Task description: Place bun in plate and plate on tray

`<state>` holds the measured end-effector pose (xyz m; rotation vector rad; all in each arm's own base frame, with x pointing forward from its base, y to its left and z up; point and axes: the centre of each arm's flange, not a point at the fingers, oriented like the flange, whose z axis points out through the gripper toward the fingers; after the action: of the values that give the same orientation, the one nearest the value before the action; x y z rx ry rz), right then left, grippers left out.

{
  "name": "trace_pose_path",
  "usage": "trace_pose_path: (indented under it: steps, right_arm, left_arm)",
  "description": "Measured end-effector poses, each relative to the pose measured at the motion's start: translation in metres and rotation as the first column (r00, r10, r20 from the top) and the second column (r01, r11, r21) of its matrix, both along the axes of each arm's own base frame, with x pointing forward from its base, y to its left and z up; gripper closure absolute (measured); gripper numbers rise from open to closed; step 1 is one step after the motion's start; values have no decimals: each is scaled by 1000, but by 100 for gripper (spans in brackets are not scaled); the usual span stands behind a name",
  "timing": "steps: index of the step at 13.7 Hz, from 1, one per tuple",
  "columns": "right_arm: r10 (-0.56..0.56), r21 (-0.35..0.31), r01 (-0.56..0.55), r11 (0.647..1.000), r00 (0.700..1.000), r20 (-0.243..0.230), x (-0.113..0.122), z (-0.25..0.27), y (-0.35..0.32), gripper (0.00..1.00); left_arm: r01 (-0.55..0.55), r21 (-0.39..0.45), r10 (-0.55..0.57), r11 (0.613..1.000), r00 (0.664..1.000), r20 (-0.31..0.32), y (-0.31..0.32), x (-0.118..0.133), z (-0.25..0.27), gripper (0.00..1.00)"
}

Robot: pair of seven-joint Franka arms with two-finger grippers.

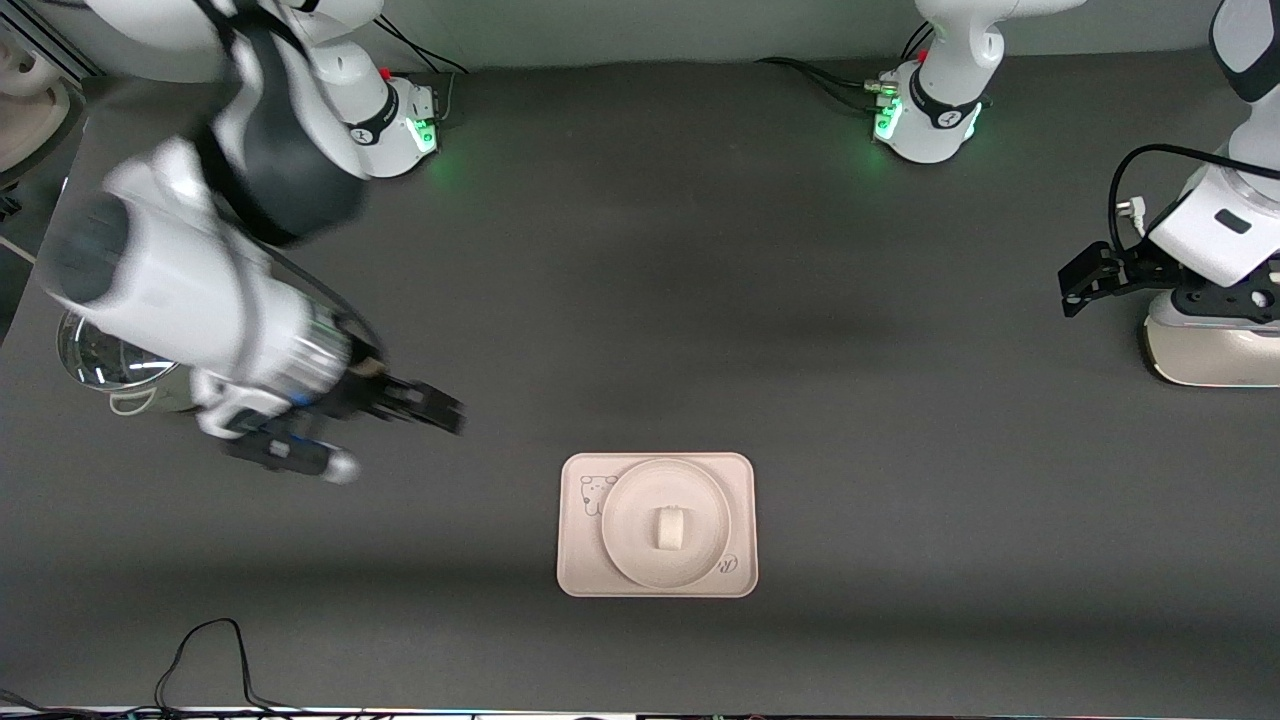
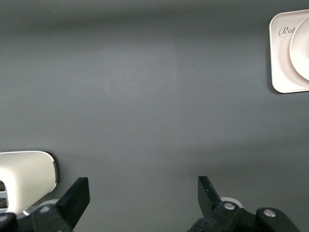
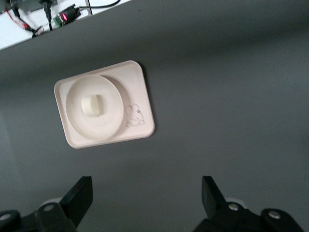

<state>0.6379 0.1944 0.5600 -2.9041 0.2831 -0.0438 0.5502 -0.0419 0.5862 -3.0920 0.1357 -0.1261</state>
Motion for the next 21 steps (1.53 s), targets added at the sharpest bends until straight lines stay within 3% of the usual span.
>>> trace_pose_path:
  steps: [3, 6, 13, 21]
  right_arm:
    - [112, -21, -112, 994, 994, 1, -40, 38, -91, 0]
    - [195, -131, -196, 972, 981, -26, -66, 50, -144, 0]
    - [234, -203, -239, 950, 971, -50, -68, 47, -199, 0]
    - [229, -211, -235, 949, 972, -51, -70, 48, -207, 0]
  left_arm:
    - [3, 0, -3, 1000, 1000, 1, -2, 0, 0, 0]
    - [12, 1, -12, 1000, 1000, 4, -7, 0, 2, 0]
    - [10, 0, -10, 1000, 1000, 14, -6, 0, 7, 0]
    - [-27, 2, 27, 1000, 999, -45, 3, -6, 9, 0]
